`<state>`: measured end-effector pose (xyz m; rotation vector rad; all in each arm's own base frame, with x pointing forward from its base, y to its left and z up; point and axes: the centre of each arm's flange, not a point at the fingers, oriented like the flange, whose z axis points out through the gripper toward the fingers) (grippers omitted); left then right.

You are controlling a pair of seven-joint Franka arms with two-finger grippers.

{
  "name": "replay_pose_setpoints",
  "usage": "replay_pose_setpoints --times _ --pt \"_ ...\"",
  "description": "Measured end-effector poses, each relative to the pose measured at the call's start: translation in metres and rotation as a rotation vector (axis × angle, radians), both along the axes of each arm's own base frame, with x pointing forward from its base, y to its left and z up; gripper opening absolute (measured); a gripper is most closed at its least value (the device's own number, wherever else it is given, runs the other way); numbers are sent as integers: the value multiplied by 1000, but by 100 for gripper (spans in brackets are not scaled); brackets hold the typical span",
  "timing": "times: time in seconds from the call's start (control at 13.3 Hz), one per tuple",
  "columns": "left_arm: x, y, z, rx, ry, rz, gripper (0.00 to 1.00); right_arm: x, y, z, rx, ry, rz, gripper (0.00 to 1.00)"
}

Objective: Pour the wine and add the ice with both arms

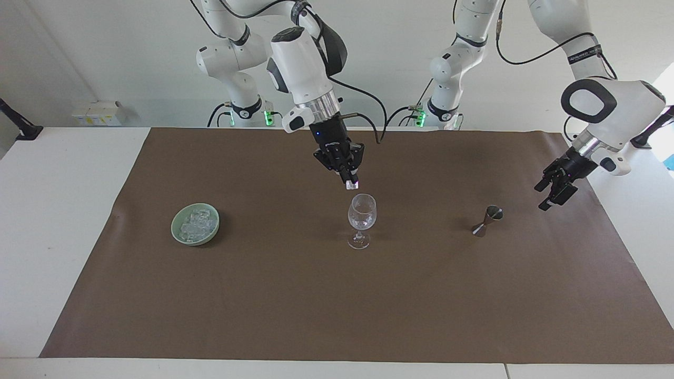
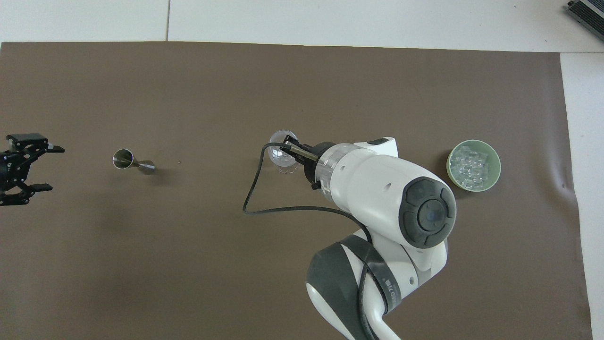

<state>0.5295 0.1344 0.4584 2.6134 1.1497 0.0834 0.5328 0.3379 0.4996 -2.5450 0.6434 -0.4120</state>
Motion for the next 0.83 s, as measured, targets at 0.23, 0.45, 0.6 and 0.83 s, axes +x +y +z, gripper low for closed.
replay_pose_setpoints --times 0.23,0.45,0.6,0.83 --pt "0 -1 30 68 18 -136 100 1 7 -12 -2 6 7 22" --pt "1 0 60 127 33 -262 100 1 11 -23 -9 19 12 22" --pt "1 -1 73 141 29 -304 100 0 14 -24 -10 21 17 24" --pt "2 -11 94 167 27 -372 100 -1 15 -23 -9 19 19 33"
